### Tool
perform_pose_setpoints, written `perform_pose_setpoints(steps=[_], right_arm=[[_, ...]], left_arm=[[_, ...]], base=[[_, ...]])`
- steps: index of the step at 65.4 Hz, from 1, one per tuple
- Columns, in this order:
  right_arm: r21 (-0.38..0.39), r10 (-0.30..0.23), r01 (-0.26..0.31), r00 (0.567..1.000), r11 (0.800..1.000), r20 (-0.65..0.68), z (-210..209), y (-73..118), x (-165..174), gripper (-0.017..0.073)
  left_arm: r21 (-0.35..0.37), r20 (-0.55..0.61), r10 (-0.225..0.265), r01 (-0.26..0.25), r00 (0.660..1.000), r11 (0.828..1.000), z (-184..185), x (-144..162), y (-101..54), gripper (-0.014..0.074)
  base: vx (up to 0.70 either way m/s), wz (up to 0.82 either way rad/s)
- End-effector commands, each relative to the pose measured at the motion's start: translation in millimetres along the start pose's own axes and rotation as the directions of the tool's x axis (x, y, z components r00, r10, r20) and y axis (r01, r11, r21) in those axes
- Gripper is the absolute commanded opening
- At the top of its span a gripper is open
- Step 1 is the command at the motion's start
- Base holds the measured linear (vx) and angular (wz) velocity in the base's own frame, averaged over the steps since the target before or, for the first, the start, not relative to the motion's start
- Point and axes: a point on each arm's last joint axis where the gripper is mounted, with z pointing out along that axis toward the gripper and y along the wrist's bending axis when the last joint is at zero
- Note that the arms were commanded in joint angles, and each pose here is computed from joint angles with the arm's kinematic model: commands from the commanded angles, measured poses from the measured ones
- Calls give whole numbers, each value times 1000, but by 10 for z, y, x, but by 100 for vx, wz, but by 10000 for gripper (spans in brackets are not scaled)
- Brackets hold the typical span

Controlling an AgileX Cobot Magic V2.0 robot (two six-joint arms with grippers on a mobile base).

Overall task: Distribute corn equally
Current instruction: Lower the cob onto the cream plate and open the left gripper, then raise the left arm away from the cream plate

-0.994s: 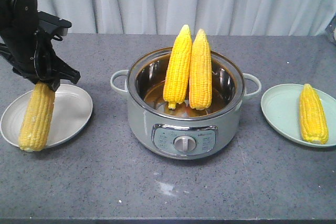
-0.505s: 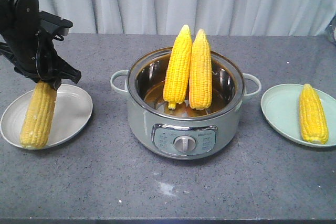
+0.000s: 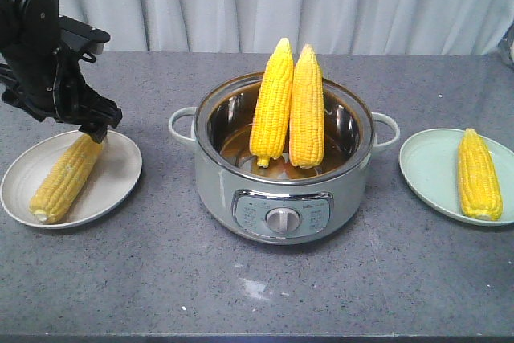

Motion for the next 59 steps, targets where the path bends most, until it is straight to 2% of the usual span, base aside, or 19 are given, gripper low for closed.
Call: perform_pose_setpoints(steps=[1, 18, 26, 41, 50, 59], right_arm=[[13, -5, 4, 997, 1000, 82, -74, 5, -107, 594], [13, -5, 4, 997, 1000, 82, -74, 5, -107, 594], [13, -5, 4, 997, 1000, 82, -74, 5, -107, 594], [13, -5, 4, 997, 1000, 82, -74, 5, -107, 594], [13, -10, 9, 996, 1000, 83, -74, 5, -108, 594], [14, -26, 25, 996, 1000, 84, -74, 6, -109, 594]], left_arm=[[-22, 106, -19, 21, 994, 1000, -276, -23, 71, 645], [-20, 172, -51, 56, 984, 998, -480, 4, 106, 638], [-13, 254, -98, 104, 962, 994, -731, 50, 149, 638], [12, 428, -168, 180, 888, 984, -1375, 271, 251, 625], [35, 523, -205, 220, 827, 975, -1785, 490, 309, 620], [50, 611, -220, 240, 761, 969, -2124, 761, 348, 606]], base=[[0, 0], [0, 0], [0, 0], [0, 0], [0, 0], [0, 0]])
